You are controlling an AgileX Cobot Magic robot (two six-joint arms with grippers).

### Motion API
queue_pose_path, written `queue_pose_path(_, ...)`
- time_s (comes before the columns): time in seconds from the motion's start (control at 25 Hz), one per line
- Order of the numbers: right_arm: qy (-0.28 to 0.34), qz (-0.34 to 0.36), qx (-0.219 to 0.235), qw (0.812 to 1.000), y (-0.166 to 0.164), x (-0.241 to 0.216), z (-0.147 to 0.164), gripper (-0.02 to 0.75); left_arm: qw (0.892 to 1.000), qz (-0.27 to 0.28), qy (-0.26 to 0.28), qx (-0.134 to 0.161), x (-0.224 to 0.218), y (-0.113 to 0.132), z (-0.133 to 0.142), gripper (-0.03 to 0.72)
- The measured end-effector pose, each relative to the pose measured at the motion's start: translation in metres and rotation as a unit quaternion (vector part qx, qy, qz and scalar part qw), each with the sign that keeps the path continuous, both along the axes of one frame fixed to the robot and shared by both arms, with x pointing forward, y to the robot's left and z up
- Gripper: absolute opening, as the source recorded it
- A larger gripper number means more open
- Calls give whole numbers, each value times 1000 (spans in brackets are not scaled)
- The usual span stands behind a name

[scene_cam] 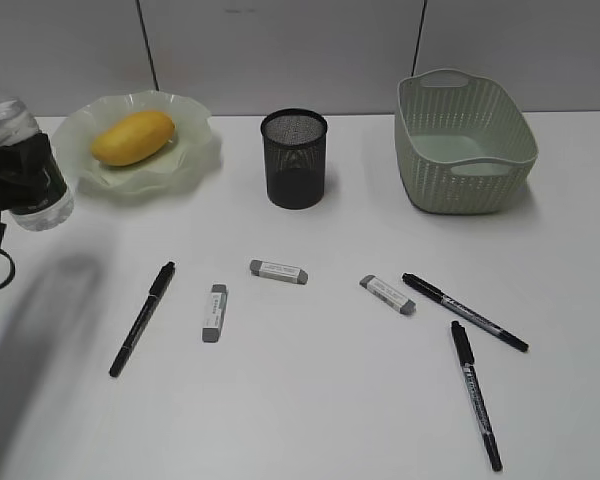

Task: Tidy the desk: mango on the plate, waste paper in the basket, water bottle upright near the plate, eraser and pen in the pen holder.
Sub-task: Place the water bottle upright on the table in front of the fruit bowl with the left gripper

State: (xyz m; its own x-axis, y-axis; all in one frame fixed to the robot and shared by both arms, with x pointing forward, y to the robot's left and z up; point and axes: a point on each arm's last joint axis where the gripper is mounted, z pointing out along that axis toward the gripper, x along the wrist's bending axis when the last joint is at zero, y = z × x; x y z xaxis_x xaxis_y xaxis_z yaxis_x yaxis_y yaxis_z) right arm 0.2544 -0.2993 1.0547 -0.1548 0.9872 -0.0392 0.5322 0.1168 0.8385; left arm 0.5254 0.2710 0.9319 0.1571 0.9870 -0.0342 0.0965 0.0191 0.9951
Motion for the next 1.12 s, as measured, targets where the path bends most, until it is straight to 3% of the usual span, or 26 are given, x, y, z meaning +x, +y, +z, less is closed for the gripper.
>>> queue_pose_path(0.24, 0, 0, 0, 1000, 0, 0, 0, 519, 997, 8, 72, 6, 5, 1, -49, 496)
queue_pose_path(0.8, 0, 0, 0, 1000, 0, 0, 0, 518, 999, -3, 46, 6, 20, -2, -59, 495)
queue_pose_path(0.96, 0, 0, 0, 1000, 0, 0, 0, 517, 998, -15, 55, 10, 14, -4, -62, 582)
queue_pose_path(1.12, 0, 0, 0, 1000, 0, 0, 0, 517, 996, -15, 85, 13, 2, -3, -69, 607)
